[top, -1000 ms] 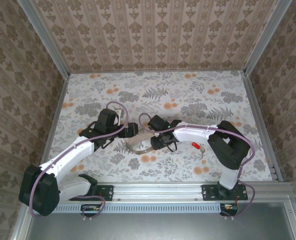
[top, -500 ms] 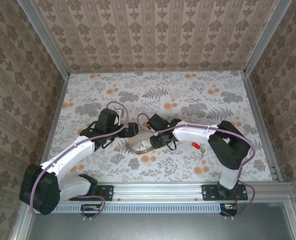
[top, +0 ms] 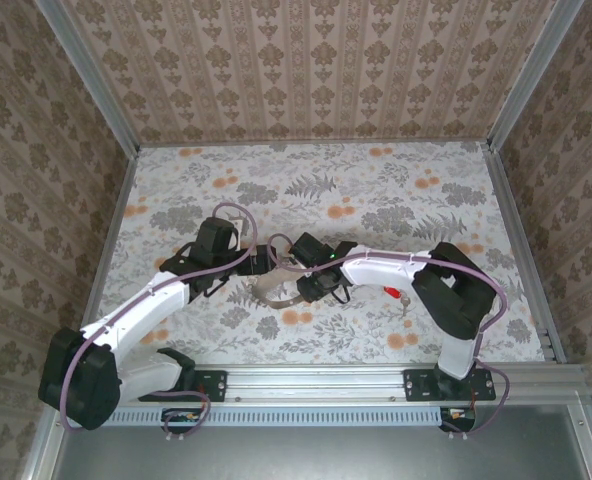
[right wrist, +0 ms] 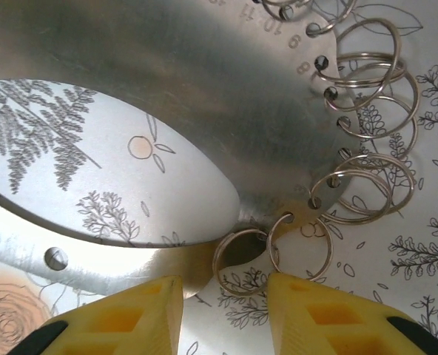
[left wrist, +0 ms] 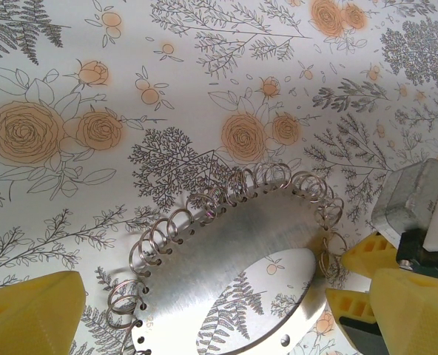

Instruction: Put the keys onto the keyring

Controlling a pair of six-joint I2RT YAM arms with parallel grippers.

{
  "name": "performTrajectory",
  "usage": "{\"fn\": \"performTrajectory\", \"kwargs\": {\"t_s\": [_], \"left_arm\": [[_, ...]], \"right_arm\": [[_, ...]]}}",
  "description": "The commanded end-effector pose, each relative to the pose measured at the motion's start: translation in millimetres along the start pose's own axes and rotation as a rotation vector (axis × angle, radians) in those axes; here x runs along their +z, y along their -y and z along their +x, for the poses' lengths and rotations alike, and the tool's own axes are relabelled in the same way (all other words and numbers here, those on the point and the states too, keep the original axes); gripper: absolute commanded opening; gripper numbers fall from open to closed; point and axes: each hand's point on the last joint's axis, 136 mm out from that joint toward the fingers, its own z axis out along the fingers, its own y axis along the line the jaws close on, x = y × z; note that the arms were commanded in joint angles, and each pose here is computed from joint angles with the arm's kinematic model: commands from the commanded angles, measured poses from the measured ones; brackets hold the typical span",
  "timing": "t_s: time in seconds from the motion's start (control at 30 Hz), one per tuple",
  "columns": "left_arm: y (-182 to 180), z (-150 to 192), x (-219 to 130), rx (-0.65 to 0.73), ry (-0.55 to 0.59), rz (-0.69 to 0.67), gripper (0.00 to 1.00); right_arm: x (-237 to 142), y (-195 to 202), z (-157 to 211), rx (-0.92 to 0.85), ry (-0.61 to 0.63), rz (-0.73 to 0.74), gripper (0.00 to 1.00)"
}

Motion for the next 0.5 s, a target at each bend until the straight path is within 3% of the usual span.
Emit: {"fn": "performTrajectory", "kwargs": {"t_s": [0.0, 0.47], "left_arm": [[-1.0, 0.4, 2.4, -0.015, -0.002, 0.007, 1.0], [-2.7, 0.8, 5.2, -0.023, -0.004, 0.009, 1.0]], "right_arm": [[2.0, 6.9, -4.8, -0.034, 0.0, 0.056, 0.36], [3.7, 20.8, -15.5, -0.05, 0.039, 0.15, 0.33]]}}
